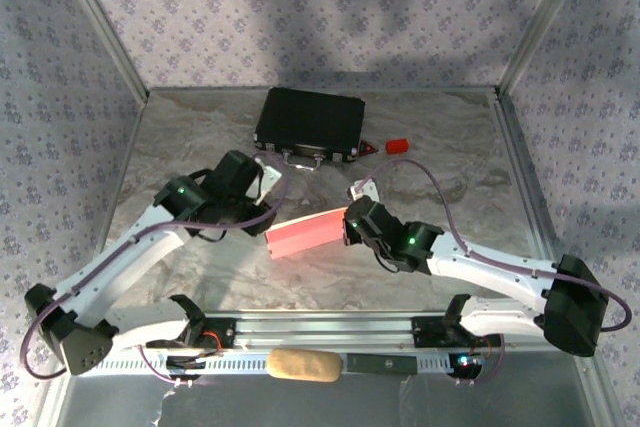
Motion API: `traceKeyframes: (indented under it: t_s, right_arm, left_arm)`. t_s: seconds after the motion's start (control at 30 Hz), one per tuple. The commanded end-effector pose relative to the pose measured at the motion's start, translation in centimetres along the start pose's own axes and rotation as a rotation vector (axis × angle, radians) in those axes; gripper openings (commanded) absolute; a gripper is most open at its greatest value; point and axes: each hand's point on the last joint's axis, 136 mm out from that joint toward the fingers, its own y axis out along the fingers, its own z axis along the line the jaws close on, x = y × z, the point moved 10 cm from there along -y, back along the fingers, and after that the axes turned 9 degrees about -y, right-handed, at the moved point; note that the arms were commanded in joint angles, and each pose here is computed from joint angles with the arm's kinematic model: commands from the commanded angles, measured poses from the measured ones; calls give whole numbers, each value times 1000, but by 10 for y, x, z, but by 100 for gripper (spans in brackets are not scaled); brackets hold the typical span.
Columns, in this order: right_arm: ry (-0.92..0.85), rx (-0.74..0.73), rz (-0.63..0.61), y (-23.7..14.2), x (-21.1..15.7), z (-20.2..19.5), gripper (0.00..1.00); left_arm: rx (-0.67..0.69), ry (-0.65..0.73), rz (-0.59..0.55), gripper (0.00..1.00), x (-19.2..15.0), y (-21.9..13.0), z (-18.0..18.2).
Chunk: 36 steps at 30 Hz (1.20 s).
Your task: Fold the paper box
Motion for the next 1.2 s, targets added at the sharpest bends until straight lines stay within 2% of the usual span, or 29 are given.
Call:
traceKeyframes:
  t_s: [0.0, 0.1, 0.23, 0.43, 0.73, 0.97, 1.17]
  right_arm:
    - [-27, -21, 119, 4, -14, -2, 0]
    - [-18, -17, 131, 6, -14, -3, 0]
    - [-13, -17, 135, 8, -13, -3, 0]
    - [-8, -13, 134, 7, -10, -5, 0]
    - [-1, -10, 133, 8, -9, -5, 0]
    - [4, -17, 131, 6, -9, -6, 0]
    - [21, -27, 134, 6, -10, -6, 0]
  left_arm:
    - [89, -46, 59, 34, -13, 0, 7]
    - [87, -34, 93, 34, -13, 3, 4]
    - [56, -30, 117, 38, -12, 11, 1]
    - [61, -34, 167, 38, -8, 30, -1]
    - [30, -44, 161, 21, -2, 35, -6]
    - [25, -57, 175, 13, -2, 40, -8]
    - [19, -118, 133, 8, 5, 37, -10]
